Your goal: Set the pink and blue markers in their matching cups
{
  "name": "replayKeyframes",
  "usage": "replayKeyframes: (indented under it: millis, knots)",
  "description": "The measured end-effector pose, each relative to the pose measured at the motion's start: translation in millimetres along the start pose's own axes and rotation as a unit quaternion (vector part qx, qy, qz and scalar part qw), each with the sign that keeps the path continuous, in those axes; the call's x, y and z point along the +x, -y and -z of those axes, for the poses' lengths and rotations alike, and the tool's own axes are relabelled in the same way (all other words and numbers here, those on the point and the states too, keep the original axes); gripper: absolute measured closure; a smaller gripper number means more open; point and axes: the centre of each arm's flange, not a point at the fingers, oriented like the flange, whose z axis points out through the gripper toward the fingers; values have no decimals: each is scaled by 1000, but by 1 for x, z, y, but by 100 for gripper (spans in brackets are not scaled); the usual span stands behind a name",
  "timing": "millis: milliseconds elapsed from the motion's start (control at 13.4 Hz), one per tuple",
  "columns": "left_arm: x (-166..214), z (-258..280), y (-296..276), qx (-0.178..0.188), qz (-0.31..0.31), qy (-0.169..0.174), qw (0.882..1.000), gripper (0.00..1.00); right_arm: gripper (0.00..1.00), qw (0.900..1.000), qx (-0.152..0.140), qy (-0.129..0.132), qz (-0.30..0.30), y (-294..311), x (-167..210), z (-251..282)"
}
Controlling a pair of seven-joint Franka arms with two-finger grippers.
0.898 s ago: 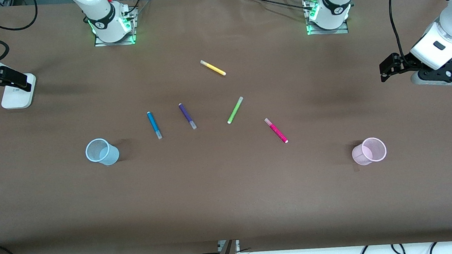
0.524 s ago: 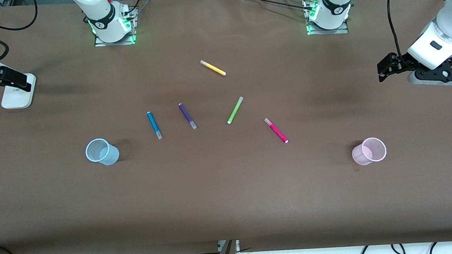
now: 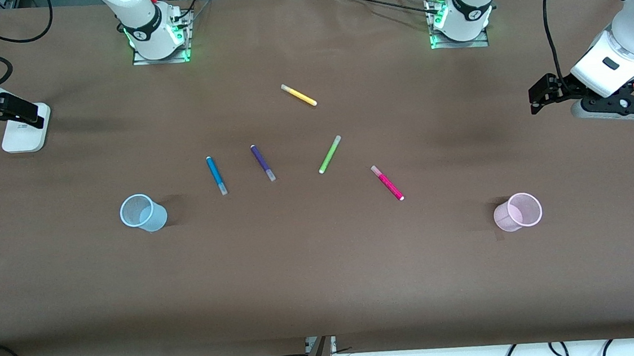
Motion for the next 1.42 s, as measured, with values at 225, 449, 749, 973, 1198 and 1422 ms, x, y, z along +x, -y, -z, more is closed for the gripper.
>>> replayKeyframes:
  millis: [225, 449, 749, 973, 1198, 1422]
  knots:
    - [0, 0, 0, 0, 0, 0, 1000, 0, 0, 1000, 0, 0, 3, 4, 0, 0]
    - [-1, 0, 0, 0, 0, 3, 1000, 0, 0, 1000, 0, 4, 8, 9, 3, -5]
    - [-3, -2, -2, -1, -1, 13, 1000, 0, 0, 999, 8, 14, 35, 44, 8, -16]
    - [-4, -3, 0, -1, 0, 21, 1000, 0, 0, 997, 3, 29, 68, 88, 21, -42]
    - [2, -28, -2, -2, -2, 51, 999, 0, 0, 995, -4, 44, 95, 124, 32, -72]
    - [24, -85, -10, -7, -7, 95, 995, 0, 0, 991, -11, 58, 119, 159, 45, -109]
